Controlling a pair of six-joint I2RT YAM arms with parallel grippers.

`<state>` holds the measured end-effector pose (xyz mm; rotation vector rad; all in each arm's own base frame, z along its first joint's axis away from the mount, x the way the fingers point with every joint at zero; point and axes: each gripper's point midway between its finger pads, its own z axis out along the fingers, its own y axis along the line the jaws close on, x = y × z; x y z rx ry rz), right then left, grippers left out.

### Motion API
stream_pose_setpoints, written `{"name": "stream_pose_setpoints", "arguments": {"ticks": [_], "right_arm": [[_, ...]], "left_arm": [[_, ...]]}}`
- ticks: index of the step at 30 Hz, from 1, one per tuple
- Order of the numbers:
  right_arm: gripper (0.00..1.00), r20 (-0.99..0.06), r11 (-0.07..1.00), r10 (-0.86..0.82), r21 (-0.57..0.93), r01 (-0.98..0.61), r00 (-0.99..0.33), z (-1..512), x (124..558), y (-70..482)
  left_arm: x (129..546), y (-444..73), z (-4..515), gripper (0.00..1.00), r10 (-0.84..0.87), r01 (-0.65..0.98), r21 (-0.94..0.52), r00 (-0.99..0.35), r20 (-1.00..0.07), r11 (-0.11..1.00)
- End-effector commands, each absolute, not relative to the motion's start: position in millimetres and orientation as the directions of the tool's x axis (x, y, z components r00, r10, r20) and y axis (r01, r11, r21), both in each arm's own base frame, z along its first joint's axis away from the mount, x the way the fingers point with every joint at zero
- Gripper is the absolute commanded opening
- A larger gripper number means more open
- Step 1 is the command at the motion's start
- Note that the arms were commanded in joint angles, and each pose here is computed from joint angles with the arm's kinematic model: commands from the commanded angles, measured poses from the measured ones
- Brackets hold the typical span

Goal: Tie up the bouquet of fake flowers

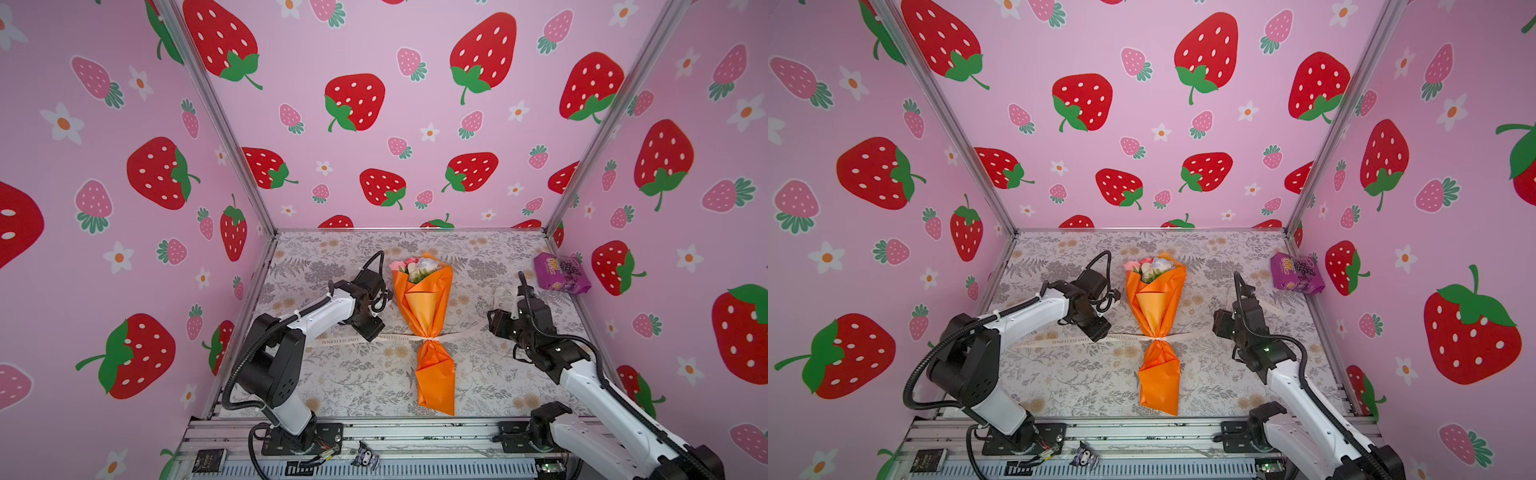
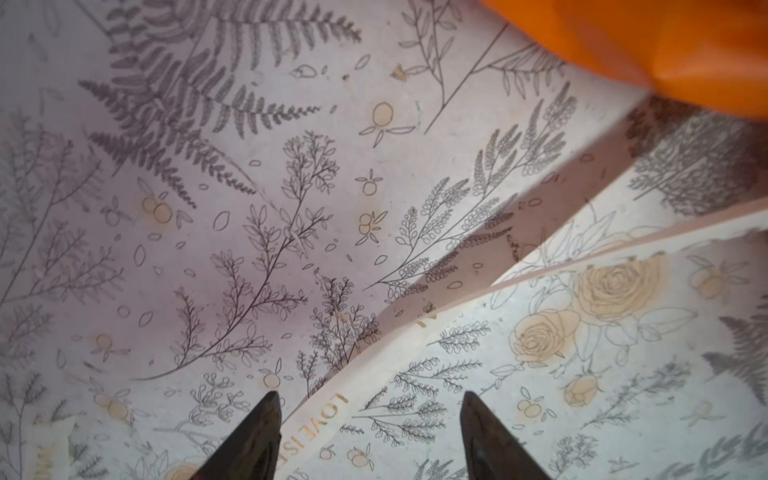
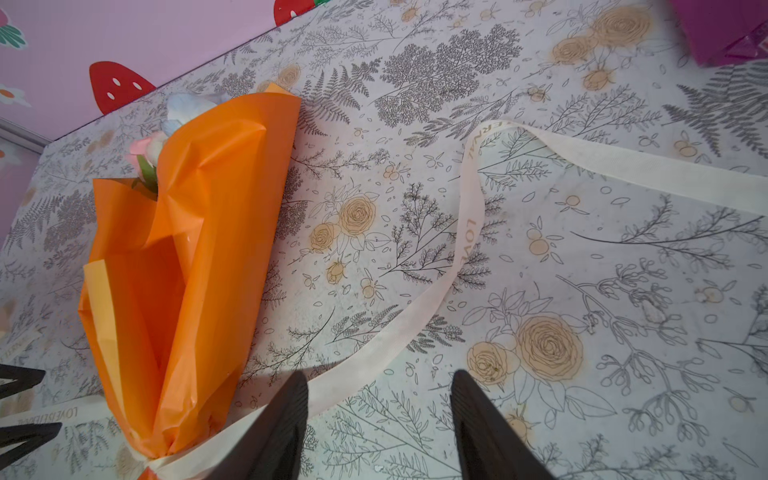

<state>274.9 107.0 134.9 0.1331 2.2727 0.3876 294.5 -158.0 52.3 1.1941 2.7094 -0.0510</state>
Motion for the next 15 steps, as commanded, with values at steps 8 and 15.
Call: {"name": "stream_pose_setpoints", "arguments": {"ticks": [8,15], "right_arm": [[0.58,-0.712,0.965,0.211,0.261,0.027,-0.67,119.5,275.2,91.9],[0.58,-0.716,0.967,0.221,0.248,0.055,-0.662,118.3,276.9,84.3]], "left_arm": [[306.7,-160.0,42.0,0.7,0.9,0.9,0.062,-0.426,-0.093,0.432],[296.7,-155.0,28.9,0.69,0.91,0.91,0.033,-0.411,-0.053,0.413]]}}
